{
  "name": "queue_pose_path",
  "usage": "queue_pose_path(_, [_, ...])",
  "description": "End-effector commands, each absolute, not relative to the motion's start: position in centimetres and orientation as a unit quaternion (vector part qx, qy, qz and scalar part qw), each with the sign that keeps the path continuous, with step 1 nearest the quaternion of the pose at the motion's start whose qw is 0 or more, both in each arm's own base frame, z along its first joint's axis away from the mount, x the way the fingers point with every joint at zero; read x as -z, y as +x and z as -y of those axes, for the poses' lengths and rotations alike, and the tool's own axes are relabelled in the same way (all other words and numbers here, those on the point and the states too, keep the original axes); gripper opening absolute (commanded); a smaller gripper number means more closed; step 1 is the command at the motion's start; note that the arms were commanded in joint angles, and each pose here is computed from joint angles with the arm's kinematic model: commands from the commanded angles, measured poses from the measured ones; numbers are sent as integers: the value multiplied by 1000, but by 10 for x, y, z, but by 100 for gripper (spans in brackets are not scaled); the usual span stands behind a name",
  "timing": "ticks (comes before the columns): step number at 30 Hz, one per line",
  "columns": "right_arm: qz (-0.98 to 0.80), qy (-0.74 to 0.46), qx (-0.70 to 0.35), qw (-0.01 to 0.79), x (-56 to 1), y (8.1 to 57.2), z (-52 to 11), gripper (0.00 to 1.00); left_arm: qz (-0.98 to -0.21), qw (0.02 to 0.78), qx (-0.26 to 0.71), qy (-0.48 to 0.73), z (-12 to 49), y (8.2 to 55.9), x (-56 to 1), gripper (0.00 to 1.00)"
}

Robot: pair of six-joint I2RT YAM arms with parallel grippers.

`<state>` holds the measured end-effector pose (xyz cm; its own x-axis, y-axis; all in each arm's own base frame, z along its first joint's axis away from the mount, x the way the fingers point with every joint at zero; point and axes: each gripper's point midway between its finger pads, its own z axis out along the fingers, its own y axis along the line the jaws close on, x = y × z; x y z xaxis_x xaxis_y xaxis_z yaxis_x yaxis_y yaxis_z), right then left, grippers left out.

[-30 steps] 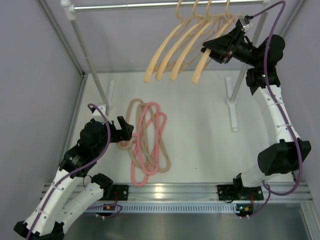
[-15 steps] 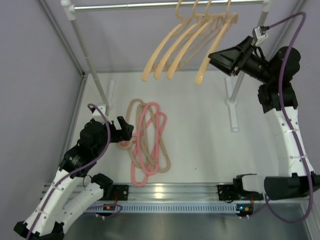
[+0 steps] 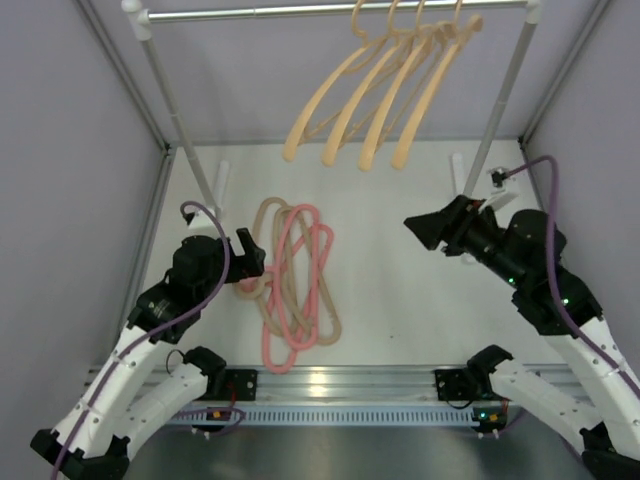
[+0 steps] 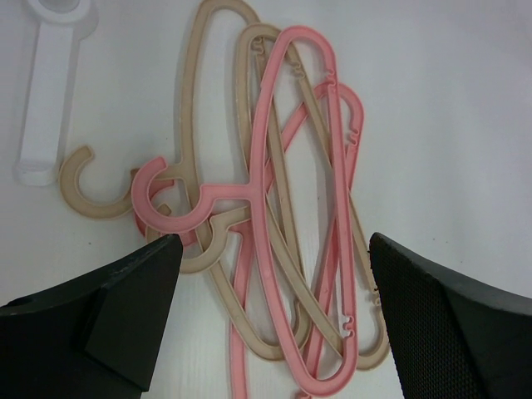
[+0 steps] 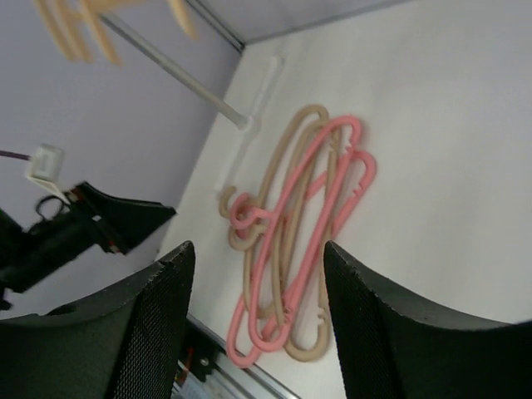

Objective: Organize the hangers

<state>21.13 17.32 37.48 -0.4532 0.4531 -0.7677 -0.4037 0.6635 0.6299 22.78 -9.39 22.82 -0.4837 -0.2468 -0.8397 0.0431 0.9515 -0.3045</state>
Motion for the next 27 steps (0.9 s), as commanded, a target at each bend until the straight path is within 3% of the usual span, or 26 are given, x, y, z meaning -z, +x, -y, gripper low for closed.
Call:
queue_pose_path(1, [-809,48,-289,510,-297,228,-157,61,-861,480,137,-99,92,230,-222,98])
queue_pose_path(9, [-818,37,-297,491,-258,223,-170,61,-905,339,167,-195,109,200,-122,88])
queue_pose_path(16, [-830,23,-297,471,-230,221,-181,61,-901,325,183,-221,113,187,-99,82])
queue_pose_path(27, [-836,16,-299,460,-217,220,-191,60,-878,342,291,-169,149,176,-81,73])
